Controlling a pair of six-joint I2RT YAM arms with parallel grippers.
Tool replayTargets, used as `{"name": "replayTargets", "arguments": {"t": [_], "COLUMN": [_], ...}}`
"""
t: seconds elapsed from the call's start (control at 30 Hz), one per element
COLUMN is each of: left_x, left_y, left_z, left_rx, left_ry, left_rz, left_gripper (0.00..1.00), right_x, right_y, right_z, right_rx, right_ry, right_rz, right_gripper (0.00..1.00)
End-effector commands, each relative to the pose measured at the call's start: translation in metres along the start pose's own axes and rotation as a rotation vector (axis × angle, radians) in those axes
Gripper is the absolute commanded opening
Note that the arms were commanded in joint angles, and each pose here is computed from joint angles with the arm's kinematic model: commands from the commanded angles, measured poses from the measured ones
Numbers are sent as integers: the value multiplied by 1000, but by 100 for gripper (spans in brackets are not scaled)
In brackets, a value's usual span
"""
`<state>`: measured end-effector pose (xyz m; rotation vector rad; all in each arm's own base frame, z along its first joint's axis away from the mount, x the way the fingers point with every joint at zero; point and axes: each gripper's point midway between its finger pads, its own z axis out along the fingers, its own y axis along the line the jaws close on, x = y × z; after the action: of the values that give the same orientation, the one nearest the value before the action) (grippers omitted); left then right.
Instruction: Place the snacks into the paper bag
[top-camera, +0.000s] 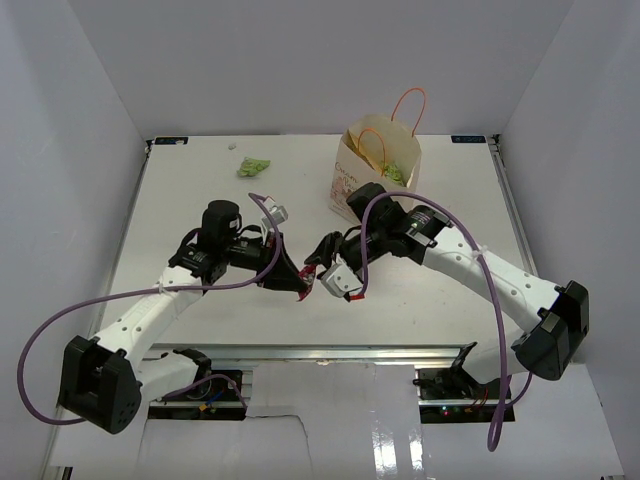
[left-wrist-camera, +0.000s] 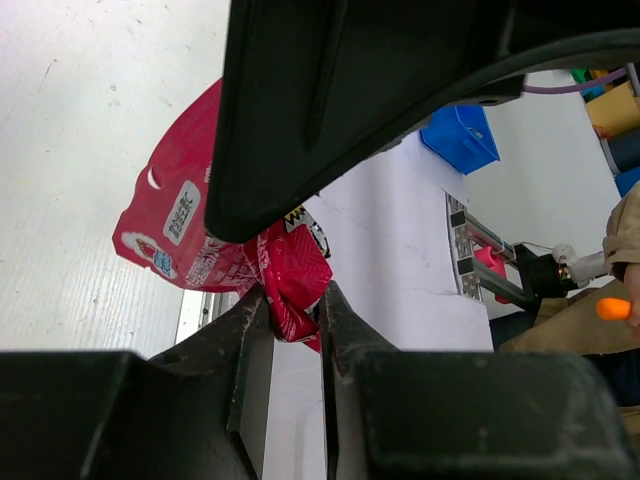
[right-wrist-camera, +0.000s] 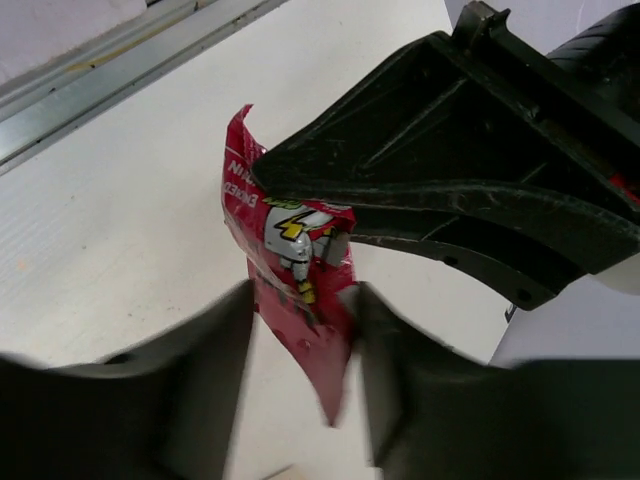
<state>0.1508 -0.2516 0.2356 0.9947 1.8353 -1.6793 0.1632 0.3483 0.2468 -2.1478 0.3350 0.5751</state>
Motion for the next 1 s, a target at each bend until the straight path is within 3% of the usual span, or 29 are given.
{"name": "replayTargets", "arguments": {"t": [0.0,0.13,0.23,0.33,0.47,0.57,0.63,0.7,0.77,0.8,0.97], "left_x": [-8,-15,-24,-39,-61,-82,-94,-110,-123,-124,-118], "left_y": [-2,1,2,3,6,15,17,38,61,68,114], "left_z": [-1,0,0,-2,-11,-27,-39,-61,-90,-99,-119], "left_rx": [8,-9,-25,-76,-195,-343,-419,-607,-821,-880,-1043], "left_ry": [-14,-21,-35,-65,-129,-210,-262,-354,-462,-490,-517], "left_rz": [71,80,95,132,218,270,291,249,154,116,-127], "left_gripper": [6,12,22,49,71,79,79,91,98,98,98], "right_x": [-12,-10,-10,-10,-8,-8,-2,0,-3,-5,5], "right_y": [10,13,13,16,21,10,-7,-25,-66,-78,-164], "right_z": [5,6,5,4,-6,-26,-46,-74,-111,-127,-265], "right_rx": [-39,-41,-32,-29,-6,77,171,286,461,544,1170], "right_ry": [-31,-22,-22,-14,19,13,19,21,35,16,80], "right_rz": [30,59,80,101,145,239,284,403,420,552,704], "right_gripper": [39,22,8,8,8,8,8,8,8,8,8]}}
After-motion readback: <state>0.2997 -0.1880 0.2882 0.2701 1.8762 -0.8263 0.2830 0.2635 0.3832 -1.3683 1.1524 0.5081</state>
